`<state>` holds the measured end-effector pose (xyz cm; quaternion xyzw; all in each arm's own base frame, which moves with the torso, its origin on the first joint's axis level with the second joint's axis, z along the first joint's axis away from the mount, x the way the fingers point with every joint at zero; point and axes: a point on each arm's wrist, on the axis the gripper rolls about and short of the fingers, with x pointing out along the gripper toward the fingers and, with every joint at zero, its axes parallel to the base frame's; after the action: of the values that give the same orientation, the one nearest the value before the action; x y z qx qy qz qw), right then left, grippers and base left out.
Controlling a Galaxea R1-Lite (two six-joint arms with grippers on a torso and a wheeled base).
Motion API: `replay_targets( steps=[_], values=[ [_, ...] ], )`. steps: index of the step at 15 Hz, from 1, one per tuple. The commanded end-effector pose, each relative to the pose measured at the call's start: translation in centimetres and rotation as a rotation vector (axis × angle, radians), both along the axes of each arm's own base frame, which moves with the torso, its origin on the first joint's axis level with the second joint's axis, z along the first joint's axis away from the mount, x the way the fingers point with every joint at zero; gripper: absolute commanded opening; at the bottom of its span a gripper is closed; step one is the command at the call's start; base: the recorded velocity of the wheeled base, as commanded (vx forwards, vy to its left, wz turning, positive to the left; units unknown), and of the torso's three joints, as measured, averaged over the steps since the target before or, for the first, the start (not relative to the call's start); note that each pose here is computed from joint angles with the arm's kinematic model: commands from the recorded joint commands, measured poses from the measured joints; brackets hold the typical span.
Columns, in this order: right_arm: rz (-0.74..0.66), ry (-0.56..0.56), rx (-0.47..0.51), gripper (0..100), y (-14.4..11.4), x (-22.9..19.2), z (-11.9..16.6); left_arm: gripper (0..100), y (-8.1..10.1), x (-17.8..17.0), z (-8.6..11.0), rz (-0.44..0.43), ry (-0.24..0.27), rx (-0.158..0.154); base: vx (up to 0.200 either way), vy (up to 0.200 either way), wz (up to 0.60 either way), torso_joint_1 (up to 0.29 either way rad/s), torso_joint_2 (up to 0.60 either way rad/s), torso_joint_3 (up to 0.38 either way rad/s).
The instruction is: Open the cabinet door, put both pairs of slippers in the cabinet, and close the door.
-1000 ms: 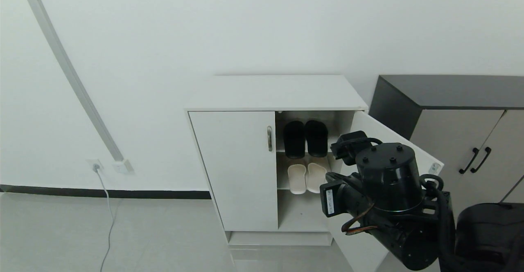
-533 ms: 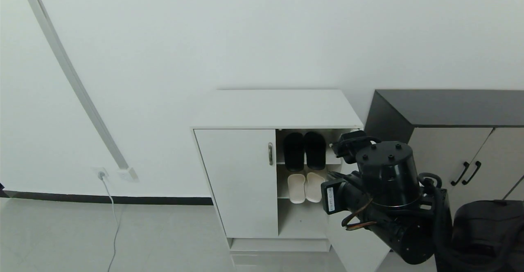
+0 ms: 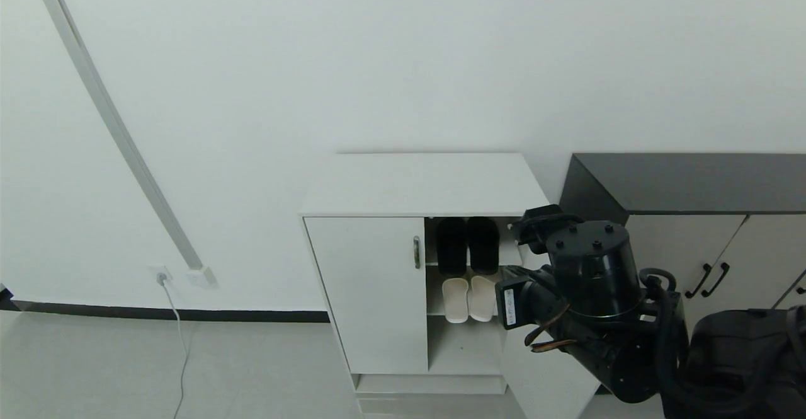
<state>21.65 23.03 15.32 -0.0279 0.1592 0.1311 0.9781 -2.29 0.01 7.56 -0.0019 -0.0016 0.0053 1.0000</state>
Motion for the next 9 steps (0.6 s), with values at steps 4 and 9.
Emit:
replay_targets(
  steps=[4,9],
  values=[
    [-0.009,0.010,-0.012,0,-0.01,0.36,-0.50,0,0.00,0.01,0.01,0.000,0.000,-0.001,0.000,0.000,0.00,0.000,0.00,0.000],
    [-0.015,0.014,-0.014,0,0.01,0.63,-0.68,0,0.00,0.01,0.00,0.000,0.002,-0.001,0.000,0.000,-0.36,0.002,0.00,0.000]
  ],
)
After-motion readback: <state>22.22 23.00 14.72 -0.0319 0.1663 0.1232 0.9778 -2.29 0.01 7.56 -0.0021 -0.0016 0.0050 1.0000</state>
